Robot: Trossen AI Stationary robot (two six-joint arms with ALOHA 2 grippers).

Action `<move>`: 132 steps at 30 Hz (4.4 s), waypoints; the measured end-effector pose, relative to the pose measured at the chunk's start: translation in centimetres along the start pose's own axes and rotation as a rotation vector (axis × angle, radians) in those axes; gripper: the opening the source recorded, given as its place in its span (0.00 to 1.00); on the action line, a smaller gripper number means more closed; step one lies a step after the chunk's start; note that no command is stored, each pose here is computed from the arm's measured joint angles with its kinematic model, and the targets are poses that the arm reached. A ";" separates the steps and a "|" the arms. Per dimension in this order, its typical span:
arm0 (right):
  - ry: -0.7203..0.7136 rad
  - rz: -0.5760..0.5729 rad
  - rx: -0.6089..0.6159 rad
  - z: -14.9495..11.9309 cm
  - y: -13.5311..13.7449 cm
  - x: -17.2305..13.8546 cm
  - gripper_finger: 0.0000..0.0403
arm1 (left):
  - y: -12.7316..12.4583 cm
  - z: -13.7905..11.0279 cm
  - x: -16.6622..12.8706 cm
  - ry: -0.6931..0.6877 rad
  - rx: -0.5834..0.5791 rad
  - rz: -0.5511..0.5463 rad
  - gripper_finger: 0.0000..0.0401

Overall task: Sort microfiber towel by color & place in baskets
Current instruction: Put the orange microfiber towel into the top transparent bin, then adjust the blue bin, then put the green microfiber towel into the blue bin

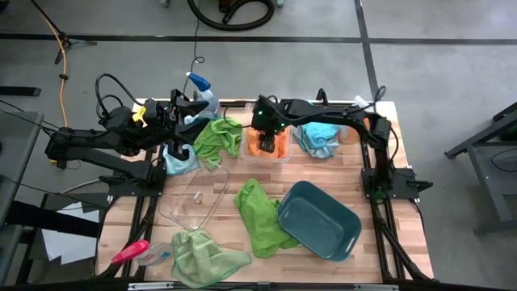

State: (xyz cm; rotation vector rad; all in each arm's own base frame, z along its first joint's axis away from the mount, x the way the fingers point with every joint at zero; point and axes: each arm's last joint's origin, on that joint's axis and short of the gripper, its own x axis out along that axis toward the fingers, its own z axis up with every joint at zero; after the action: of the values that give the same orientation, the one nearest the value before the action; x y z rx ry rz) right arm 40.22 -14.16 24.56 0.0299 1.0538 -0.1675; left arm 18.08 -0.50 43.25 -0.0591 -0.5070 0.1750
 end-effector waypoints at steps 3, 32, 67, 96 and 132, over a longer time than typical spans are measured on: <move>-0.049 0.006 -0.002 0.3 0.1 -2.6 0.54 | 0.0 0.0 0.0 0.003 0.003 0.000 0.52; -0.136 0.432 0.033 -5.6 14.7 -8.2 0.02 | 0.0 -0.1 0.0 0.015 0.041 0.008 0.52; 0.291 0.252 -0.060 -12.2 21.5 -8.4 0.00 | 0.2 -0.2 0.0 0.017 0.022 0.056 0.52; -0.009 0.399 0.093 -3.9 24.3 -6.0 0.75 | 0.8 -0.2 -3.9 0.328 -0.042 -0.018 0.52; 0.055 -0.177 -0.110 -3.7 25.3 -4.7 0.04 | 0.4 -1.4 -2.4 0.321 -0.341 0.046 0.52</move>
State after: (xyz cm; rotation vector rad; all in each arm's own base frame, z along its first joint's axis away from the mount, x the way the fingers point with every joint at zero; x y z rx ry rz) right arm 38.59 11.77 25.41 -0.1593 1.1191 -0.2703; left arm 16.58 -0.56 40.86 -0.4256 -0.2100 0.1190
